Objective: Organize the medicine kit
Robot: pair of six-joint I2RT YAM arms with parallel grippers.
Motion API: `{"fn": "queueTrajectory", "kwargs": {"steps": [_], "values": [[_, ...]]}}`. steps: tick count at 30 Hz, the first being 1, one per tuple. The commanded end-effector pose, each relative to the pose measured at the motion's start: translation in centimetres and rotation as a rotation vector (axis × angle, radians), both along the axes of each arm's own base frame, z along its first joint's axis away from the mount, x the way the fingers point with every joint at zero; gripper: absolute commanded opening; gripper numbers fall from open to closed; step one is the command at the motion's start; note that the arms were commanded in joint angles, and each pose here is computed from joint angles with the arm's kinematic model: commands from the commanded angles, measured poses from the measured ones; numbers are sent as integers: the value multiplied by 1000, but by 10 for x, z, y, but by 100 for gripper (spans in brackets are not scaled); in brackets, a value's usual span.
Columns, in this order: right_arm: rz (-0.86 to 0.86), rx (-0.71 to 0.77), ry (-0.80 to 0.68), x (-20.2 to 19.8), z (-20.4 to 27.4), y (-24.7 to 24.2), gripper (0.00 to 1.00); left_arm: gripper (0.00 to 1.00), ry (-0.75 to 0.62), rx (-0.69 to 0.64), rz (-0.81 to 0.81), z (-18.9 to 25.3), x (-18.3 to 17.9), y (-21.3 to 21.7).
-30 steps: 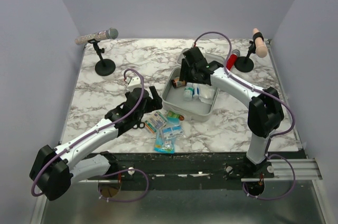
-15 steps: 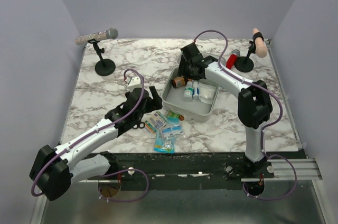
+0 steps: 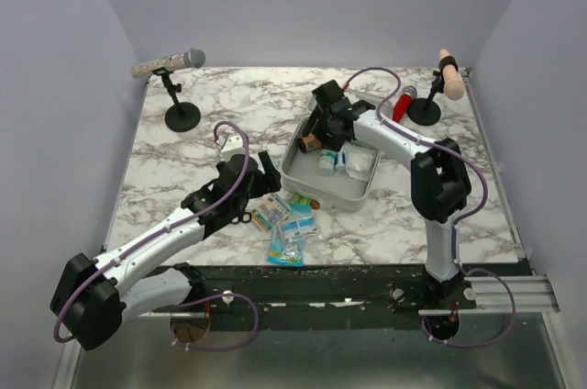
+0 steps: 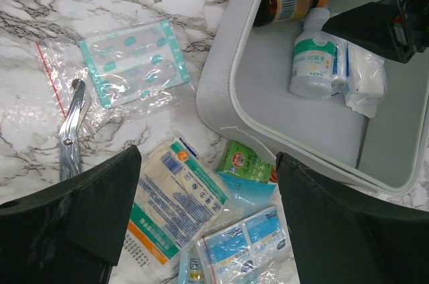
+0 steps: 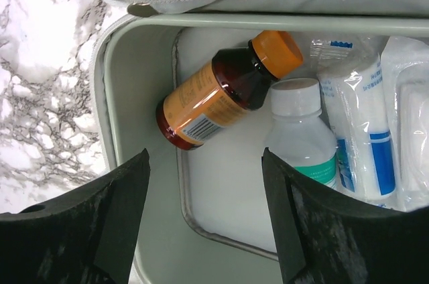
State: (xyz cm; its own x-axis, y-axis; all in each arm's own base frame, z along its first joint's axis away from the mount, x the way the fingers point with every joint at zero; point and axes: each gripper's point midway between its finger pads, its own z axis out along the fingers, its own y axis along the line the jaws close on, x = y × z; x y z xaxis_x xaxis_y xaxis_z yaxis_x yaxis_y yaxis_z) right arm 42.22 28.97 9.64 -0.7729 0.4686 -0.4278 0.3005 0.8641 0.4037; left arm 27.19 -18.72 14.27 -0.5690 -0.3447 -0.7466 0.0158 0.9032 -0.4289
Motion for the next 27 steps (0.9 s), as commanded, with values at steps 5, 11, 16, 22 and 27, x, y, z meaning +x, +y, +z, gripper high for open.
{"fn": "queueTrajectory", "kwargs": {"steps": [5,11,16,22,27], "values": [[-83,-89,77,7,-30,-12,77,93,-5,-12,10,1,-3,3],[-34,-152,72,17,-40,-18,74,93,-8,-11,10,1,-3,4],[93,-179,51,14,-41,-15,61,93,-7,-8,10,1,-2,4],[183,-206,9,0,-42,-25,51,93,0,-8,8,-1,-3,4],[267,-181,-53,-4,-34,-13,48,93,11,-15,0,-4,-3,-1]]}}
